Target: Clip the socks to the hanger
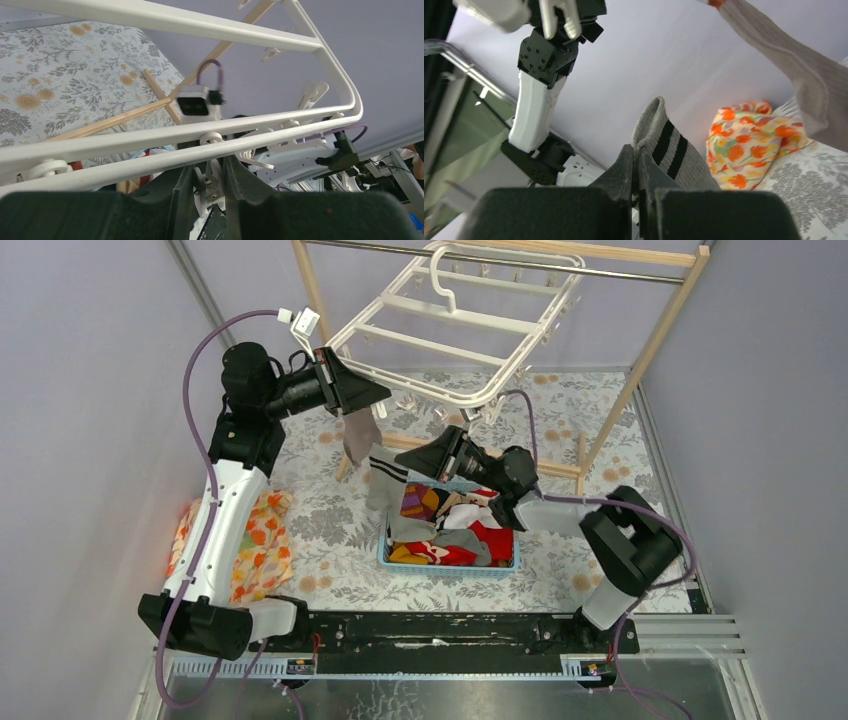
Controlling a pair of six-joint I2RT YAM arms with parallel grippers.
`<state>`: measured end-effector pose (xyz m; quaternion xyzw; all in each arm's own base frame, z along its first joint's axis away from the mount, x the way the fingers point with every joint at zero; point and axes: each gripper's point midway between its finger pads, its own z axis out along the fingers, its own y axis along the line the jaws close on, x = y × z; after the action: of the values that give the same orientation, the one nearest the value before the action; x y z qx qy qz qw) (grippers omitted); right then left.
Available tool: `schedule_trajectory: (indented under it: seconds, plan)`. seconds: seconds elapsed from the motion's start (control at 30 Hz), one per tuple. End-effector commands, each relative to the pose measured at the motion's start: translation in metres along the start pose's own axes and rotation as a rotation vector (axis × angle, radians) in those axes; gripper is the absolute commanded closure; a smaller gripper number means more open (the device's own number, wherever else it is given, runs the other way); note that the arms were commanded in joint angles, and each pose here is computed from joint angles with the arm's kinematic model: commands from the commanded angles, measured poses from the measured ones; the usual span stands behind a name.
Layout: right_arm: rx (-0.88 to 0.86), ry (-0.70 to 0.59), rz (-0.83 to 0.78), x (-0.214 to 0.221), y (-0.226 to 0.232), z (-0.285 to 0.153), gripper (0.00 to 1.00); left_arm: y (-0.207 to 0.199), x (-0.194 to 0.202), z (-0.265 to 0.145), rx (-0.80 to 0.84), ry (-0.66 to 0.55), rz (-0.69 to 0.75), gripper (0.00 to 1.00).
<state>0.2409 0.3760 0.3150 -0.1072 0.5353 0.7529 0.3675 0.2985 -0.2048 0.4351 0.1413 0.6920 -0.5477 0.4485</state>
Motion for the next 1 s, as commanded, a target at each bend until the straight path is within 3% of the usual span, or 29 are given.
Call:
schedule_trajectory:
  seconds: [0.0,0.37,0.97]
  plan:
    - [-0.306,0.118,0.022,-0.017,0.063,0.009,1.00,-0.021,0.006,-0.007,0.095,0.041,0.016,0.98]
    - [-0.397,0.324,0.032,-0.030,0.071,0.028,1.00,-0.020,0.008,-0.009,0.135,0.070,0.007,0.98]
    - [-0.432,0.311,-0.006,-0.053,0.074,0.040,1.00,-0.019,0.012,-0.008,0.184,0.111,-0.027,0.98]
